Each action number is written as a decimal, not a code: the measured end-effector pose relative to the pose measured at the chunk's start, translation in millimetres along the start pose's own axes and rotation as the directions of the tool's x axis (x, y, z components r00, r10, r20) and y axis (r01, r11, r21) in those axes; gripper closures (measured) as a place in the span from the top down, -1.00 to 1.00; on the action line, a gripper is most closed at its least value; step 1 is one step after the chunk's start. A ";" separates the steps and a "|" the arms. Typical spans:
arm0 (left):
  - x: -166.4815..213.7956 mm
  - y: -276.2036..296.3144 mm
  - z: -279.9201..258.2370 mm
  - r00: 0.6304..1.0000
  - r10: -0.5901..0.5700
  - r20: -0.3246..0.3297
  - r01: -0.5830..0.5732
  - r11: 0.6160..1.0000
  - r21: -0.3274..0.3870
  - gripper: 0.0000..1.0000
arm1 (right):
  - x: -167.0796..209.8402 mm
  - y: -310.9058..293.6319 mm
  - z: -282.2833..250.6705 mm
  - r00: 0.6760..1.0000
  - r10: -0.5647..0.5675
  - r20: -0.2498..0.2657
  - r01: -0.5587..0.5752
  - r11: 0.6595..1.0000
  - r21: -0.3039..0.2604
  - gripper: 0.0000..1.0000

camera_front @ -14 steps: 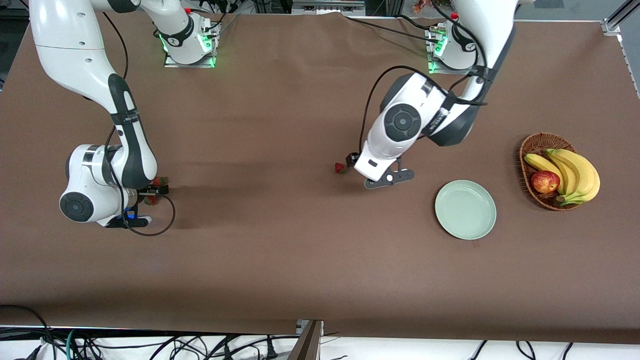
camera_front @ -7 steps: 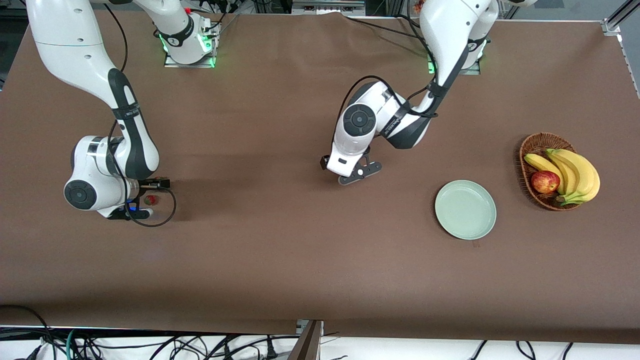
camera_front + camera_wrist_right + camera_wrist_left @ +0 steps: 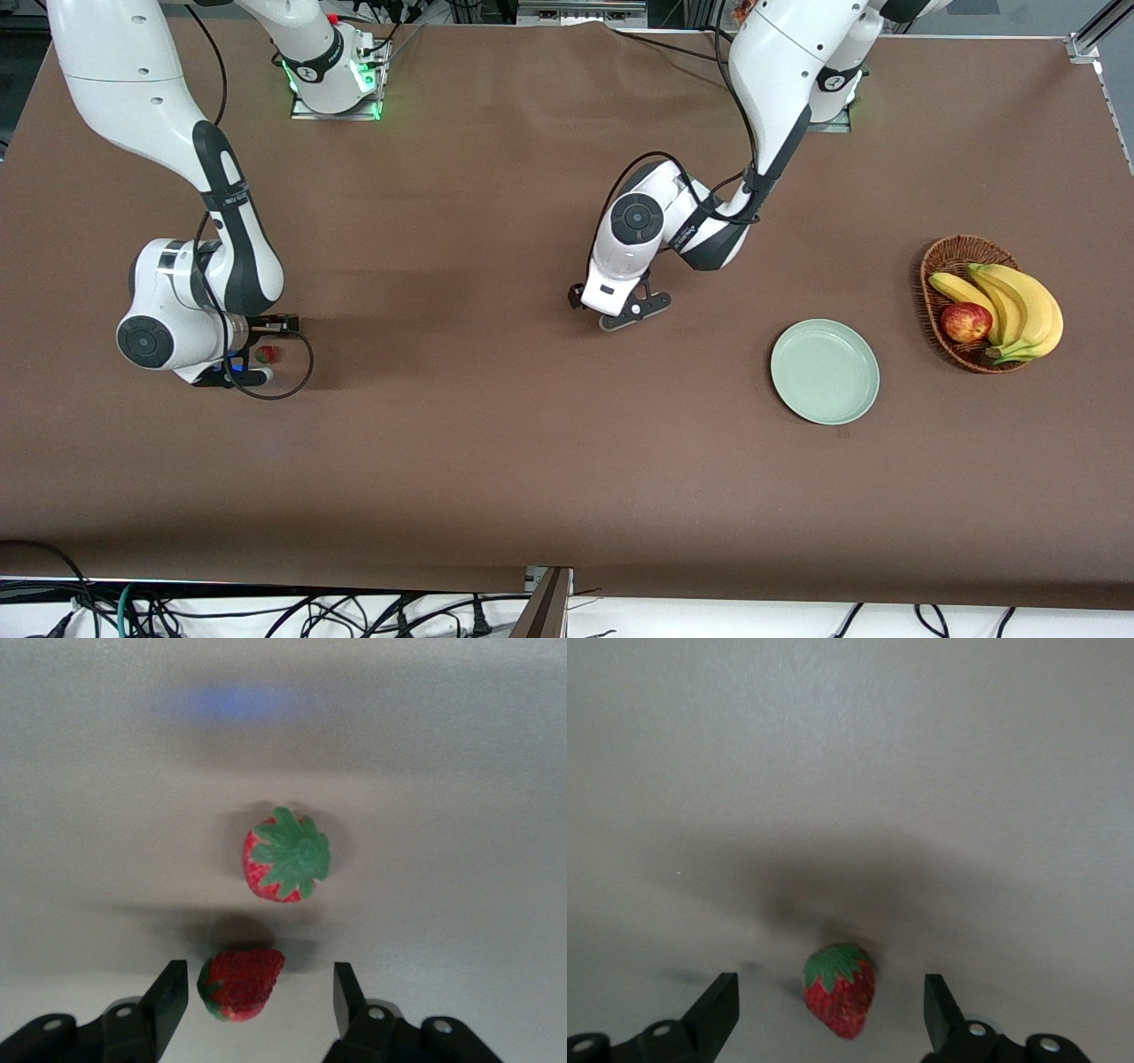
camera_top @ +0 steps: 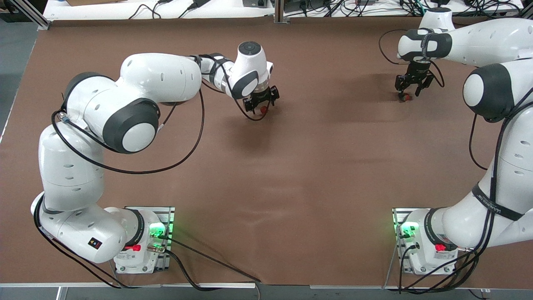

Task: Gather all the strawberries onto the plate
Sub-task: 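Grasp the middle strawberry with the left gripper while the right gripper grasps another, then carry the strawberry to the plate with the left gripper while the right gripper carries another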

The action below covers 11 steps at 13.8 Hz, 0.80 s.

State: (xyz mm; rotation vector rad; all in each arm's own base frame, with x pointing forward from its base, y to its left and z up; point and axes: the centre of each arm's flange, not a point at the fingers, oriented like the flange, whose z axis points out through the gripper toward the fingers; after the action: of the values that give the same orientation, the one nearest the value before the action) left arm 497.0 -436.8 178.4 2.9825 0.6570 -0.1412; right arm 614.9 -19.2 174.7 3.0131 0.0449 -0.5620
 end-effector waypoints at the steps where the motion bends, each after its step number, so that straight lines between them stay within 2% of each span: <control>1: -1.0 -2.4 4.7 1.000 -0.001 0.000 0.001 1.000 -0.001 0.81 | -0.1 -0.4 0.6 1.000 0.000 0.000 0.000 1.000 0.001 0.46; 2: -1.6 -3.3 6.7 1.000 -0.001 0.001 0.001 1.000 0.000 0.60 | -0.2 -1.1 1.0 1.000 -0.001 0.000 0.001 1.000 0.002 0.32; 4: -1.7 -2.8 6.3 1.000 -0.001 -0.001 0.001 1.000 -0.003 0.15 | -0.1 -3.2 0.9 1.000 0.000 -0.002 0.000 1.000 0.009 -0.16; 5: -1.4 -2.0 4.6 1.000 -0.001 -0.002 0.001 1.000 -0.006 -0.05 | -0.4 -3.2 -1.2 1.000 0.001 -0.005 -0.001 1.000 0.011 -0.27; 6: -1.2 -1.2 3.1 1.000 0.000 -0.004 0.000 1.000 -0.009 -0.29 | -0.2 -4.3 -1.6 1.000 0.001 -0.008 -0.001 1.000 0.014 -0.27; 8: -1.1 -0.5 1.8 1.000 0.000 -0.006 0.000 1.000 -0.012 -0.34 | 2.3 -13.1 -5.8 1.000 0.006 -0.025 -0.005 0.999 0.042 -0.27; 11: 3.1 0.9 -10.0 1.000 -0.003 -0.009 0.003 1.000 -0.008 -0.34 | 11.2 -58.1 -34.5 0.996 0.015 -0.083 -0.004 0.992 0.126 -0.27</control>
State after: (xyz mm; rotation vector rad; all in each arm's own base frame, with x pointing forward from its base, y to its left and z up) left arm 500.9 -435.3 188.0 2.9769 0.6611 -0.1253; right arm 635.2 41.6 198.7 3.1567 -0.0002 -0.4540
